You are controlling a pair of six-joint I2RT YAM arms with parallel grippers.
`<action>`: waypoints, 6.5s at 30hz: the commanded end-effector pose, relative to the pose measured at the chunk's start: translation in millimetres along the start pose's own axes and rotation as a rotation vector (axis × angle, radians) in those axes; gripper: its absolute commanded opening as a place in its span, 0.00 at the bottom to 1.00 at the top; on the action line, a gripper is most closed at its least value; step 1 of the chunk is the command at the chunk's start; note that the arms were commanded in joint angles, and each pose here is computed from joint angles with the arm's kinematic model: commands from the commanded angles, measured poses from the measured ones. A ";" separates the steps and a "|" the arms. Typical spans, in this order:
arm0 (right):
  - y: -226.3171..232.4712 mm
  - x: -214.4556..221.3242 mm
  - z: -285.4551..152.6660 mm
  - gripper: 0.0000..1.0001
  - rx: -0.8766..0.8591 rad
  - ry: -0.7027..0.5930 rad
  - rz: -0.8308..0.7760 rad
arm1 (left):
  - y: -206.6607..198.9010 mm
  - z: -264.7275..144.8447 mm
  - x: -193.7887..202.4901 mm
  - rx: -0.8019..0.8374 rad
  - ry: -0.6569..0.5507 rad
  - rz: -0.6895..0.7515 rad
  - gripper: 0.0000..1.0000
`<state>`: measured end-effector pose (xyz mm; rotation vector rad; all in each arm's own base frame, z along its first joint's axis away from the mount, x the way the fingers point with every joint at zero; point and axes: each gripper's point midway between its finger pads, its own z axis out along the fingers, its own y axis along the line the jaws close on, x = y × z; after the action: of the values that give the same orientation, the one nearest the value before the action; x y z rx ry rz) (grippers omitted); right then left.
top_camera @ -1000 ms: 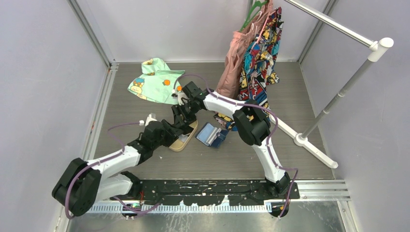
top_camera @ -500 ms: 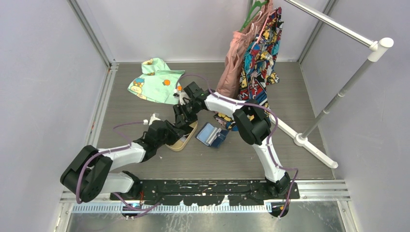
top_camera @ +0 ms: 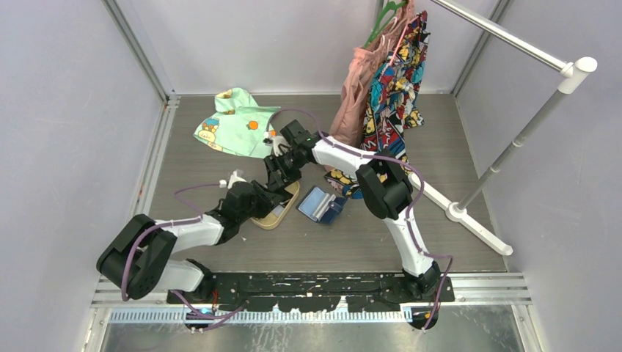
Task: Put the credit cards into the card holder
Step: Pick up the credit card from the storage box.
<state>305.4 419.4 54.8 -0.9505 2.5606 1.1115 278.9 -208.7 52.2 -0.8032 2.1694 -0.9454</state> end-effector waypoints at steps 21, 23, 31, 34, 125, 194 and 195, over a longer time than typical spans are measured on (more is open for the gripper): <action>51.7 -34.2 -39.5 0.72 -0.072 -0.060 -0.068 | -8.5 18.7 -17.4 0.071 -0.063 -0.011 0.39; 53.6 -40.1 -47.0 0.72 -0.074 -0.077 -0.081 | -9.9 19.4 -19.3 0.085 -0.071 -0.007 0.39; 60.4 -55.5 -87.5 0.72 -0.128 -0.148 -0.115 | -17.8 27.7 -26.4 0.109 -0.094 -0.014 0.39; 58.6 -55.1 -95.1 0.72 -0.127 -0.165 -0.113 | -20.6 34.0 -27.5 0.106 -0.093 -0.043 0.39; 26.5 -21.2 -109.4 0.71 -0.133 -0.199 -0.042 | 10.2 -12.6 -31.6 -0.043 0.246 0.059 0.22; 149.3 26.0 -269.5 0.47 -0.522 -0.246 -0.281 | -229.6 -165.1 31.3 1.089 0.129 0.646 0.00; 149.9 26.5 -269.5 0.41 -0.528 -0.244 -0.280 | -229.7 -165.1 31.5 1.090 0.131 0.648 0.00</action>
<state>224.8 294.0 291.3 -1.1124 2.0204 1.6776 208.2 -290.4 281.3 0.3715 1.5661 -1.5266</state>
